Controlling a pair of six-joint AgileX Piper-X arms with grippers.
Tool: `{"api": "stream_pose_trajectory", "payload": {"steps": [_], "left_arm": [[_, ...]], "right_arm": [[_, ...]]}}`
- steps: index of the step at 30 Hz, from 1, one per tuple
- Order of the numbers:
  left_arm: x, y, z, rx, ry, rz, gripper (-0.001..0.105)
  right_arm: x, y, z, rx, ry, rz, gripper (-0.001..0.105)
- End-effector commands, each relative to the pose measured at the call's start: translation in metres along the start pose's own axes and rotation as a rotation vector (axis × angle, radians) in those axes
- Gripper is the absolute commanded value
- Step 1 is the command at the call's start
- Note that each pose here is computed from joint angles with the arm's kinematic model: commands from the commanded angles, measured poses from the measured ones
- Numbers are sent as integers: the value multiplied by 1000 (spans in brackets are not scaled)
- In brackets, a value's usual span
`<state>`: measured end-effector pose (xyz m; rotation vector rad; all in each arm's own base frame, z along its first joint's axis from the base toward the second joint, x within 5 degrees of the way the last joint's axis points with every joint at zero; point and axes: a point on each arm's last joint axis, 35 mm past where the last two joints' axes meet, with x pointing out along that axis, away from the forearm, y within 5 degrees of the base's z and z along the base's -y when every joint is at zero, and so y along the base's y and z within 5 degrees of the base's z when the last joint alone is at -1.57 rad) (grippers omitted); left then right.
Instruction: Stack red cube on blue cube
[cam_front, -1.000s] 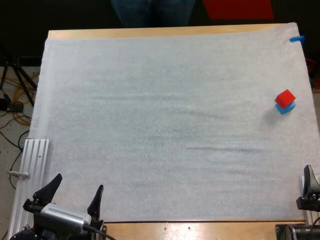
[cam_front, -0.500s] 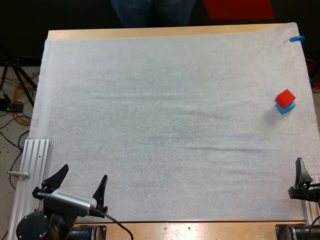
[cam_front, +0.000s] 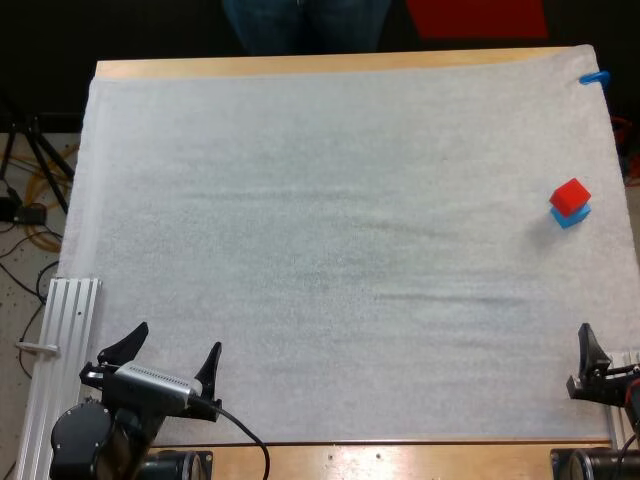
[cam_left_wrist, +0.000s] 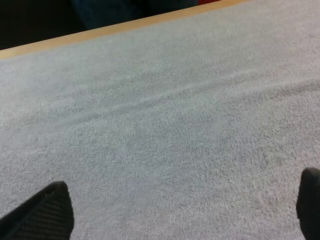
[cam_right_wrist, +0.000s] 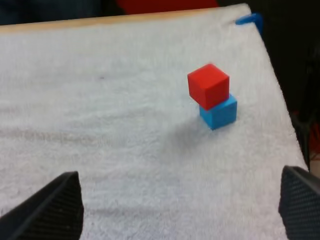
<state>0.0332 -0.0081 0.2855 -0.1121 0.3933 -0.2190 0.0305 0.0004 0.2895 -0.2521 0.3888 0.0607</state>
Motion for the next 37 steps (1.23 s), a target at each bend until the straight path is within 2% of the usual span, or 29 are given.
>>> {"api": "stream_pose_trajectory", "payload": {"steps": [1,37], "left_arm": [[1,0,2,0,-4,-6,87],[1,0,2,0,-4,-6,87]], "right_arm": [[1,0,1,-1,8,11,78],[1,0,1,42,8,11,78]]}}
